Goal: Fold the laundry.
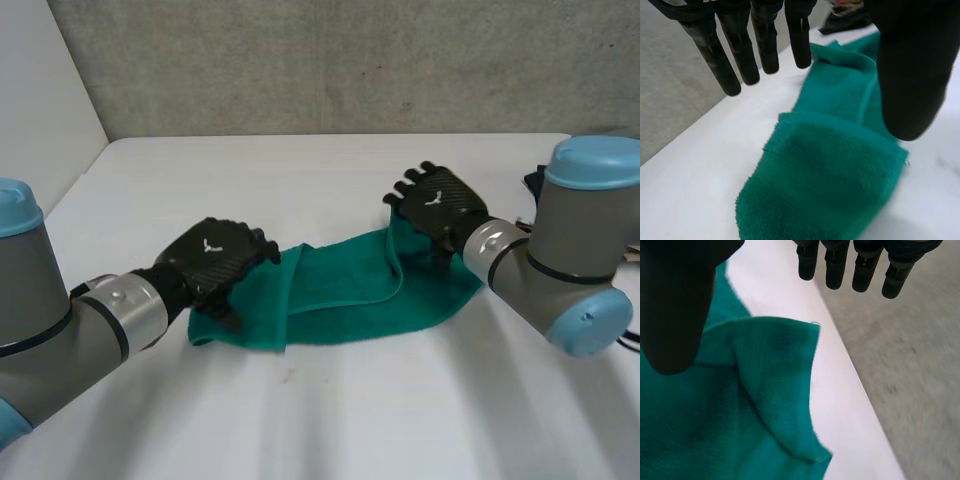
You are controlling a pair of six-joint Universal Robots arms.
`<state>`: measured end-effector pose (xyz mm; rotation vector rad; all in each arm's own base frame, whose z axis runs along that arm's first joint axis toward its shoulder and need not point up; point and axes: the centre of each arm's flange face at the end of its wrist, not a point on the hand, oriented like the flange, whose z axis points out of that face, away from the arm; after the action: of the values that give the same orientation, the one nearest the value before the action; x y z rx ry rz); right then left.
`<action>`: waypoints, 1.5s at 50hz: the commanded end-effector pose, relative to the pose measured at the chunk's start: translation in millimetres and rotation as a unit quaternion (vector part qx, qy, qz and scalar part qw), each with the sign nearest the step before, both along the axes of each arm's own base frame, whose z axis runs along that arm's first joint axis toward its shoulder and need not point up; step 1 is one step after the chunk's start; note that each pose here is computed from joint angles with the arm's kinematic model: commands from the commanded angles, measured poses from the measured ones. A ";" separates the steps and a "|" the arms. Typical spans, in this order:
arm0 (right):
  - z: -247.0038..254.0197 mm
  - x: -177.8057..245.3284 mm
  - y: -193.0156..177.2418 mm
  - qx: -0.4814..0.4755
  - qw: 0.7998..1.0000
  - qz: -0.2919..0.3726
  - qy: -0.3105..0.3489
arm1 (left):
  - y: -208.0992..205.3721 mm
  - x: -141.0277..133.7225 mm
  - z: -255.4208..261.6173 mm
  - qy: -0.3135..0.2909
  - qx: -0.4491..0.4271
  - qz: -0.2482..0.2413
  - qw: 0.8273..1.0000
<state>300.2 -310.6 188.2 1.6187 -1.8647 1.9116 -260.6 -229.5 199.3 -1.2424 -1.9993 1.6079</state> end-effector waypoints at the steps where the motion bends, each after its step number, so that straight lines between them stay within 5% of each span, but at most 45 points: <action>1: -27.8 17.9 -19.1 -0.068 0.988 0.088 0.110 | -15.2 7.6 -17.1 -0.062 -0.051 -0.039 0.996; 20: -67.6 39.5 -46.0 -0.151 0.977 0.095 0.114 | -61.1 -8.9 -66.8 -0.111 -0.090 -0.065 0.988; 24: -55.9 33.3 -57.4 -0.163 0.979 0.069 0.099 | -73.2 -11.6 -60.4 -0.097 -0.103 -0.039 0.989; 31: 11.6 0.9 -70.6 -0.147 0.988 -0.017 0.036 | -101.4 9.1 -2.0 -0.037 -0.143 0.110 0.983; 40: 55.5 -66.9 -43.3 -0.016 0.992 -0.114 0.051 | -105.4 71.3 59.0 0.076 -0.112 0.304 0.943; 50: 20.0 -74.6 5.7 0.130 0.982 -0.076 0.113 | -66.3 60.7 -2.7 0.018 0.091 0.261 0.961; 59: 16.1 -46.1 -37.4 0.028 0.992 -0.102 0.072 | -116.7 44.5 -2.6 0.062 0.013 0.287 0.956; 63: 53.5 -25.8 -76.6 -0.104 0.986 -0.132 0.005 | -153.6 37.6 40.8 0.131 -0.086 0.298 0.942; 66: 108.8 -12.1 -100.1 -0.237 0.956 -0.148 -0.087 | -170.9 33.8 94.2 0.212 -0.172 0.288 0.918; 71: 188.1 -10.9 -107.0 -0.412 0.874 -0.118 -0.231 | -171.4 43.5 177.2 0.374 -0.285 0.250 0.846; 75: 188.1 -11.8 -101.5 -0.417 0.870 -0.086 -0.249 | -167.2 52.1 188.6 0.419 -0.303 0.237 0.823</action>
<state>290.9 -418.2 341.5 0.8089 -1.1703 2.4260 -221.5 -404.3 345.6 -0.1432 -1.6067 2.4836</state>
